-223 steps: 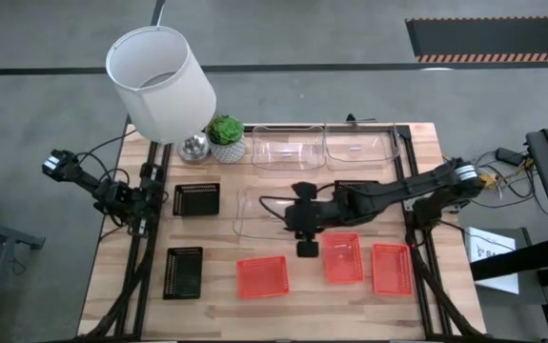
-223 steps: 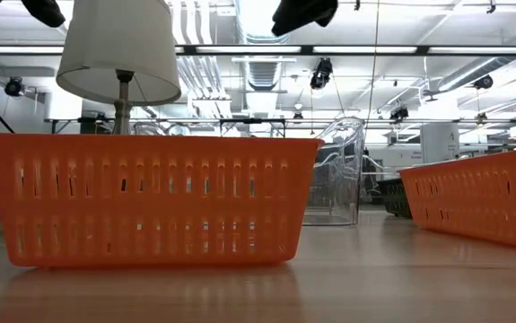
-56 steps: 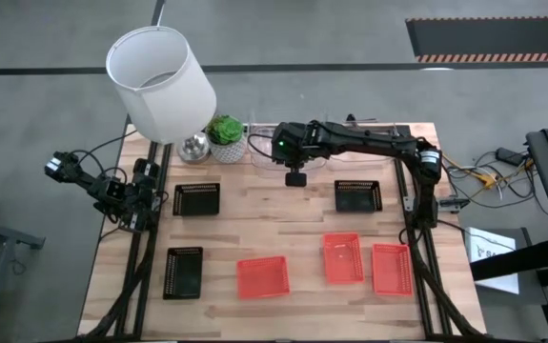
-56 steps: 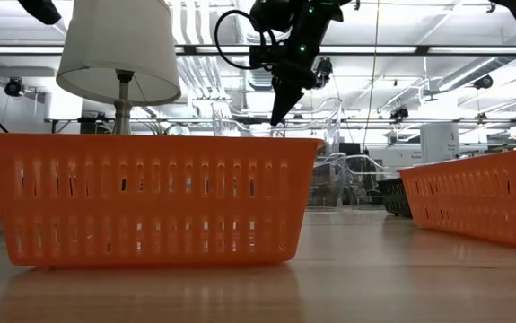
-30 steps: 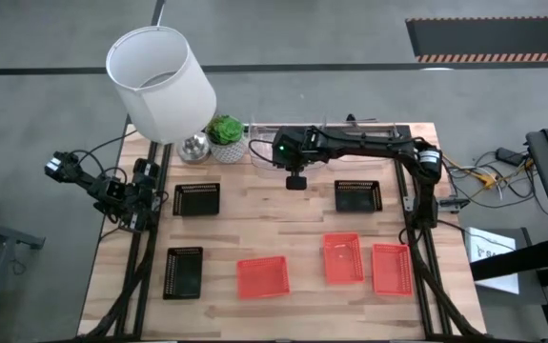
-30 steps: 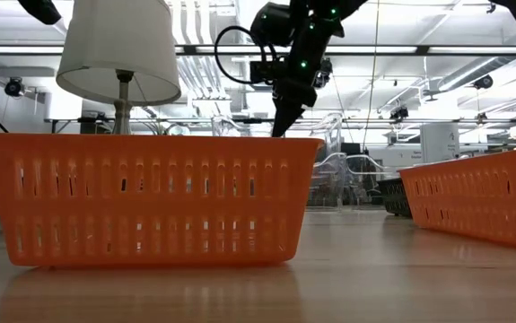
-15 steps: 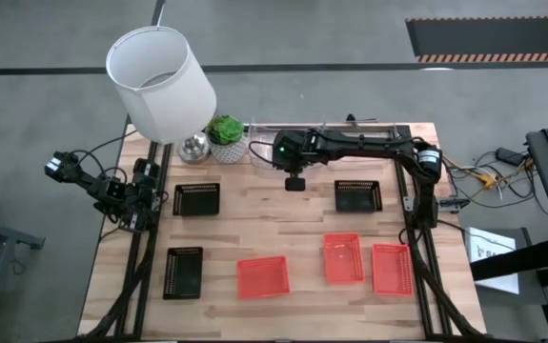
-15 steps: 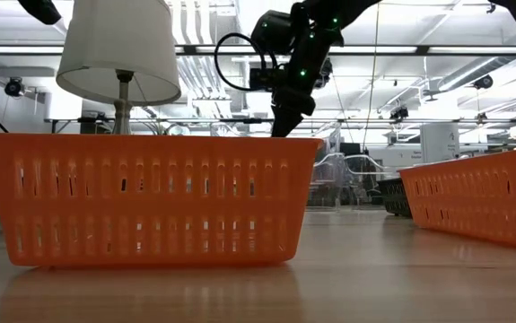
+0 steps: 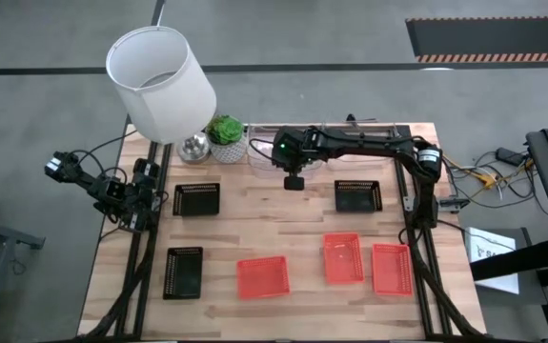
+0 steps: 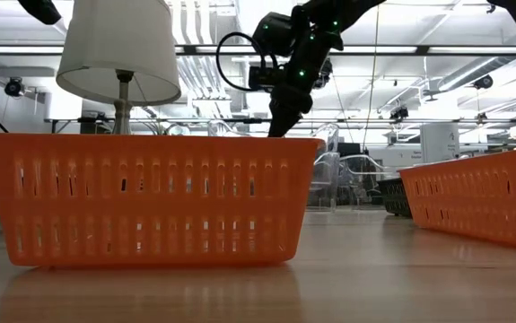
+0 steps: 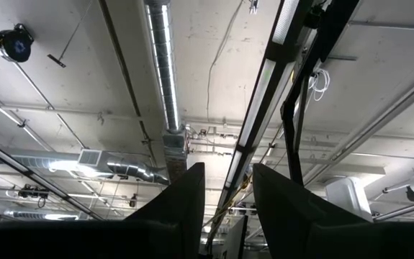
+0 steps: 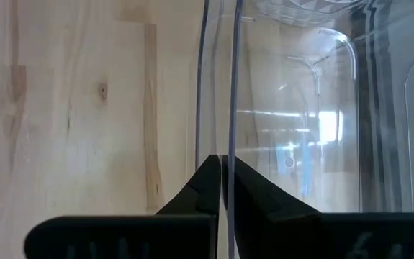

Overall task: Stack baskets by color
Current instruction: Stack the bottom transparent bin on the top left transparent bin

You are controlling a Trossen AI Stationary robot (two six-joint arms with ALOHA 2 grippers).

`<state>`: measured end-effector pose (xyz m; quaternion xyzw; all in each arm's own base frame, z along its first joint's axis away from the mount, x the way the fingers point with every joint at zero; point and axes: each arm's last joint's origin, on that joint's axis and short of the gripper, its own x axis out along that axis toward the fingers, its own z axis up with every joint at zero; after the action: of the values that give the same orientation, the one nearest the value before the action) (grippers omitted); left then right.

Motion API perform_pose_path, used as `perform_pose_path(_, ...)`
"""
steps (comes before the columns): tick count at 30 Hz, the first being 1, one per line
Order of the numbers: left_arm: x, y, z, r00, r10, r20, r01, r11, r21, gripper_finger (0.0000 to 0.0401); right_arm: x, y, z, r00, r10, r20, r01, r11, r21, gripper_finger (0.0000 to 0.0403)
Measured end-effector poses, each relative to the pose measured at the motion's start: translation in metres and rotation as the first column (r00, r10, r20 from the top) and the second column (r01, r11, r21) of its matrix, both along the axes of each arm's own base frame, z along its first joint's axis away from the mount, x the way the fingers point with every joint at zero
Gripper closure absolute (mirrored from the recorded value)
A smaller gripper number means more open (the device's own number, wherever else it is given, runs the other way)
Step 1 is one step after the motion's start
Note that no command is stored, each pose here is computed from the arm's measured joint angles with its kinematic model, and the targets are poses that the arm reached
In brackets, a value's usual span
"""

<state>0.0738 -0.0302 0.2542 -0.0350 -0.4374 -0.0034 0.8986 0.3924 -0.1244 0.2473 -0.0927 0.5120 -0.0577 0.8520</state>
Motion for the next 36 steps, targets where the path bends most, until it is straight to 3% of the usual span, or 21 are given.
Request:
perform_pose_path(15, 0.000, 0.000, 0.000, 1.000, 0.000, 0.000, 0.000, 1.000, 0.000, 0.0299, -0.002, -0.001, -0.003, 0.998, 0.054, -0.025, -0.055, 0.998, -0.027, 0.0394)
perform_pose_path(23, 0.000, 0.000, 0.000, 1.000, 0.000, -0.001, 0.000, 1.000, 0.000, 0.0299, -0.007, -0.002, -0.019, 0.995, 0.073, -0.067, -0.075, 0.997, -0.024, 0.0394)
perform_pose_path(36, 0.000, 0.000, 0.000, 1.000, 0.000, 0.000, 0.000, 1.000, 0.000, 0.0299, -0.006, -0.002, -0.034, 0.997, 0.069, -0.020, -0.069, 0.997, -0.044, 0.0394)
